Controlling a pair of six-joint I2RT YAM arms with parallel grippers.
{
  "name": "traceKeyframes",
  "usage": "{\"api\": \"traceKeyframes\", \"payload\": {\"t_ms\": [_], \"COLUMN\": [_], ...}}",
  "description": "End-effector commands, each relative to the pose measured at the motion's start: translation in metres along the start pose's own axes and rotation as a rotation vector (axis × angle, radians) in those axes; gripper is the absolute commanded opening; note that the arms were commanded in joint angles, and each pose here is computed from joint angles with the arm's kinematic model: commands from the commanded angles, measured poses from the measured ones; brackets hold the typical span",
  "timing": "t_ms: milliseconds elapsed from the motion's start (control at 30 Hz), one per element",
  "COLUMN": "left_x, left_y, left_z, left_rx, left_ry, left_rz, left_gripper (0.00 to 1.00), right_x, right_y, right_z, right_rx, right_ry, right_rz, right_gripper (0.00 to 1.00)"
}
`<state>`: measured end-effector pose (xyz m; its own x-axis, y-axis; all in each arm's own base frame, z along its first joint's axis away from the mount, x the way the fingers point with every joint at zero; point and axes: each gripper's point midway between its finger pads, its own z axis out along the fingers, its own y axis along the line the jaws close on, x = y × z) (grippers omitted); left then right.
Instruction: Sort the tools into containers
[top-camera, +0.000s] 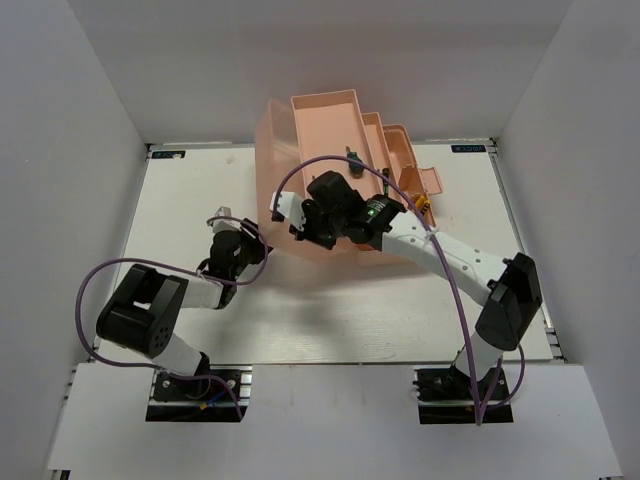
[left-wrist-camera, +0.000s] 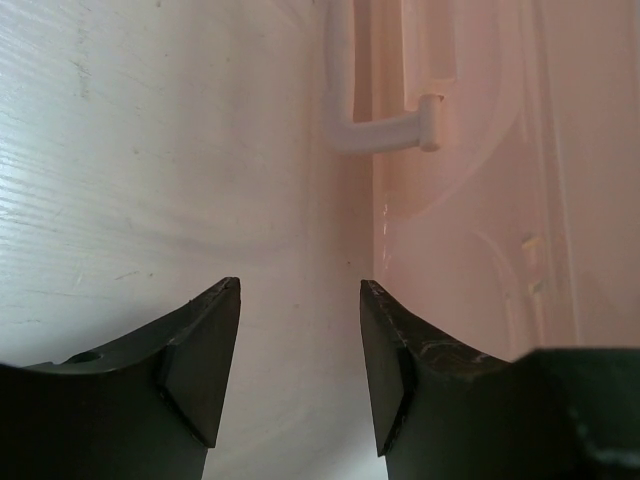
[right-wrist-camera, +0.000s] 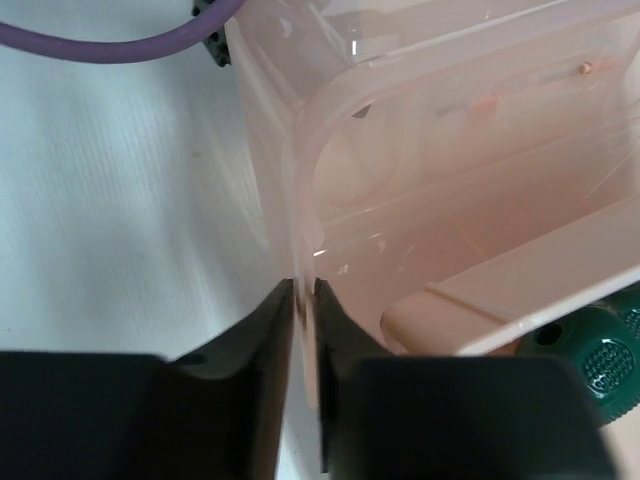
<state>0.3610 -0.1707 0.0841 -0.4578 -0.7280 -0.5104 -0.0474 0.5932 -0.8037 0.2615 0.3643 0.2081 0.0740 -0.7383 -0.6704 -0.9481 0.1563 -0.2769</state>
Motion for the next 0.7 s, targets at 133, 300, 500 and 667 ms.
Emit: {"api": "traceKeyframes", "payload": {"t_ms": [133,300,500,667], "left_x": [-0.023,-0.024,-0.026,-0.032], "left_y": [-0.042,-0.039,-0.038,-0.04], "left_z": [0.011,0.014,0.013,0.019], "left_rx": [0.135,0.127,0.127,0.122], "left_ry": [-0.018,-0.012,-0.012,-0.019], "left_rz": [0.01,0.007,0.005,0.003], "left_gripper": [0.61,0.61,0.61,0.6], "right_x": [-0.035,-0.035,-0.054,-0.094], "right_y": [0.008,0.015,0.025,-0.006], "right_z": [-0.04,-0.05,-0.076,-0.112], "right_rx": [-0.034,-0.078,-0.14,-0.013], "right_ry": [-0.132,-0.131,-0.185,-0.279], "right_rz": [-0.028,-0.071,-0.083,0.006], "right_gripper": [0.53,0.66,0.48,0.05]}}
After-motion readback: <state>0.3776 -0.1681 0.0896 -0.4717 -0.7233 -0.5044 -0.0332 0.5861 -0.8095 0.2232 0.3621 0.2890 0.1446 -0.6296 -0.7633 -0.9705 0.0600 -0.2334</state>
